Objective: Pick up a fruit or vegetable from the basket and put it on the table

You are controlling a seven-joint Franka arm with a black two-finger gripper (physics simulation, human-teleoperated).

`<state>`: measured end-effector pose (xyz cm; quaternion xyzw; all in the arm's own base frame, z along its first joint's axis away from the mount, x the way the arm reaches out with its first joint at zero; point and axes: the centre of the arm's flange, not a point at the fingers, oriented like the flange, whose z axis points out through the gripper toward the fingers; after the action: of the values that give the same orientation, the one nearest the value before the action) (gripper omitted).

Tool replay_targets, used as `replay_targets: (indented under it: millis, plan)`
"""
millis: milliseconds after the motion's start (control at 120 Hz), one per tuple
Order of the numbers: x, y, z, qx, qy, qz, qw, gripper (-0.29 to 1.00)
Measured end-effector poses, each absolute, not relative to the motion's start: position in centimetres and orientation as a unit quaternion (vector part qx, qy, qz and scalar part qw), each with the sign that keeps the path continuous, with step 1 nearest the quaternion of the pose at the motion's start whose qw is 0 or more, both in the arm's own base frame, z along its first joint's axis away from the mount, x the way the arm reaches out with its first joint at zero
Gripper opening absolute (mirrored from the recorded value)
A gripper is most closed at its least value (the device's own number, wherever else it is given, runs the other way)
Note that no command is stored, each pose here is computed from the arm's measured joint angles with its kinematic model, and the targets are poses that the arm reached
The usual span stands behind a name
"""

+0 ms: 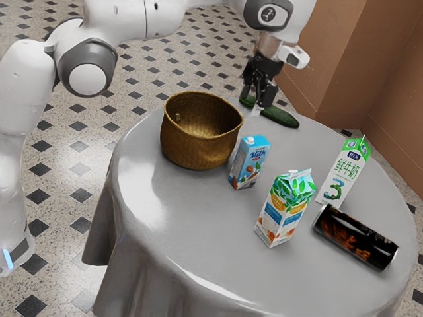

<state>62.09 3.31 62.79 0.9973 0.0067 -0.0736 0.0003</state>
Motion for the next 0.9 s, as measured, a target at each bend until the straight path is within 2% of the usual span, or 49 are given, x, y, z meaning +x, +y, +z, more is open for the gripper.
replay_targets:
  millis: [208, 433, 533, 692, 900]
  plan:
    - [63.5, 3.5, 63.3, 1.0, 0.001, -0.022, -0.003, 0.7]
    - [64.2, 5.1, 62.9, 1.0, 0.012, -0.009, 0.008, 0.7]
    - [62.4, 3.9, 65.0, 1.0, -0.005, -0.013, -0.018, 0.7]
    - [58.7, 7.3, 58.8, 0.993, -0.005, -0.098, -0.06, 0.7]
    - [56.9, 12.5, 51.7, 0.989, -0.014, -0.126, -0.075, 0.7]
